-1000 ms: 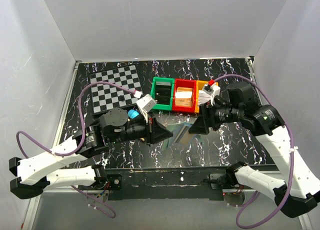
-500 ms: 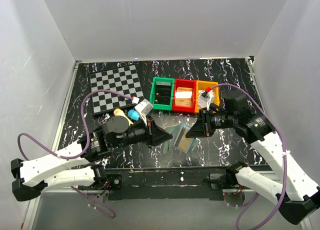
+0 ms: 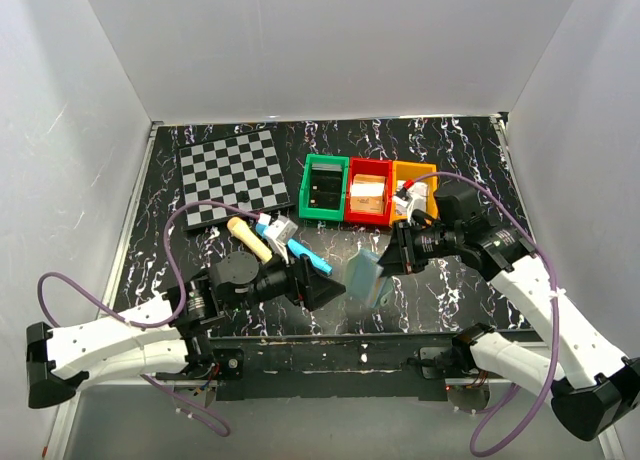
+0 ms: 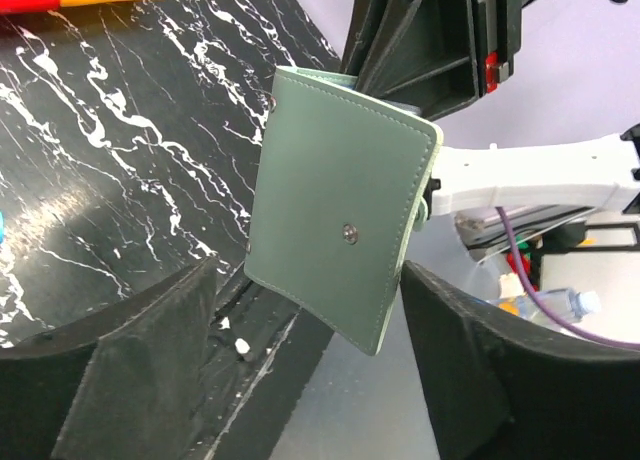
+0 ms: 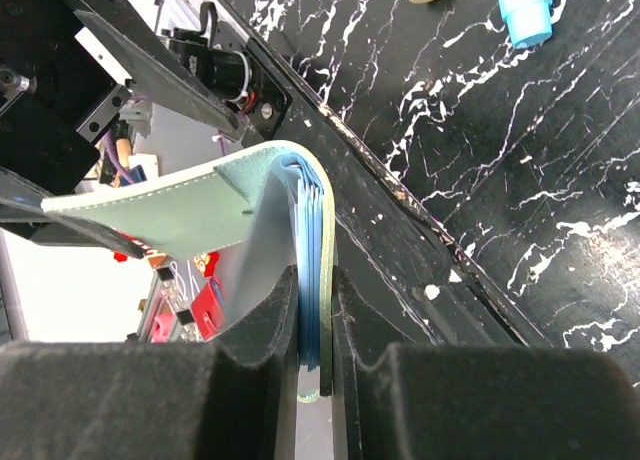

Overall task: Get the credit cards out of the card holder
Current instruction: Open the card holder at the center of the board.

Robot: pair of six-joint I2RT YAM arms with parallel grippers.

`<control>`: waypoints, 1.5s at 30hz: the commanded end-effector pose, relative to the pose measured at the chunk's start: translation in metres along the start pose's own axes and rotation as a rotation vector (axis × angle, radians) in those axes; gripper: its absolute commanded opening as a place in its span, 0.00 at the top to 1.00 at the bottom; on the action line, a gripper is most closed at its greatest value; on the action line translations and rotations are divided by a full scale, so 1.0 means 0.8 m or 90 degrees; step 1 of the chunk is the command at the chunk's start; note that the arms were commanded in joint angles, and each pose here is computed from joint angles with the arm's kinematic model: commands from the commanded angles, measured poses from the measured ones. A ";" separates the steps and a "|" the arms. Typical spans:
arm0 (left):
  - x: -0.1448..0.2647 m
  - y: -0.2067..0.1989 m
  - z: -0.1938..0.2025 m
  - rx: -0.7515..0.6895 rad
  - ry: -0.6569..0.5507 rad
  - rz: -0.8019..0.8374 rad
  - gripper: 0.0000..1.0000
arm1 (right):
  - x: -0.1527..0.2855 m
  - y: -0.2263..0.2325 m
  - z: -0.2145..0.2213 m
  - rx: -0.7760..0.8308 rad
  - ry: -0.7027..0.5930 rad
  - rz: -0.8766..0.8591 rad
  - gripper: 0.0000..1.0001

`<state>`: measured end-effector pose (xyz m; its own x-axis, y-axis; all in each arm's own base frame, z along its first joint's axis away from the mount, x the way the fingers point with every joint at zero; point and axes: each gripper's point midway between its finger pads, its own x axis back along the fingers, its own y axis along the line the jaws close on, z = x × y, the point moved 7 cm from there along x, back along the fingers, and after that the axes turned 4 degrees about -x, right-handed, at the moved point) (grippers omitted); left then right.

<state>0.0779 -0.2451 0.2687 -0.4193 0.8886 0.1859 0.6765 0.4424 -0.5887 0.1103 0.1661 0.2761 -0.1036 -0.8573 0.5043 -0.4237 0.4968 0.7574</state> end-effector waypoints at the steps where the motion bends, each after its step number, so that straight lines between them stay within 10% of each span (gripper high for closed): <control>1: 0.005 -0.004 -0.007 0.018 -0.060 0.030 0.21 | 0.010 0.005 -0.003 0.013 -0.002 0.020 0.99; 8: -0.007 -0.007 -0.012 0.023 -0.108 0.059 0.02 | 0.019 -0.006 0.006 -0.026 0.035 0.109 0.99; 23: -0.106 -0.017 0.000 -0.019 -0.081 0.067 0.02 | 0.052 -0.026 0.005 -0.004 0.083 0.479 0.99; 45: -0.146 -0.018 0.034 -0.025 -0.054 0.104 0.12 | 0.003 -0.009 0.002 -0.089 0.064 0.375 0.99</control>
<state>0.1016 -0.3565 0.2219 -0.3519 0.9337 0.0661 0.7407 0.3210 -0.5902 0.1140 0.1481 0.2640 -0.2005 -0.3171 0.9270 -0.2039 0.9390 0.2771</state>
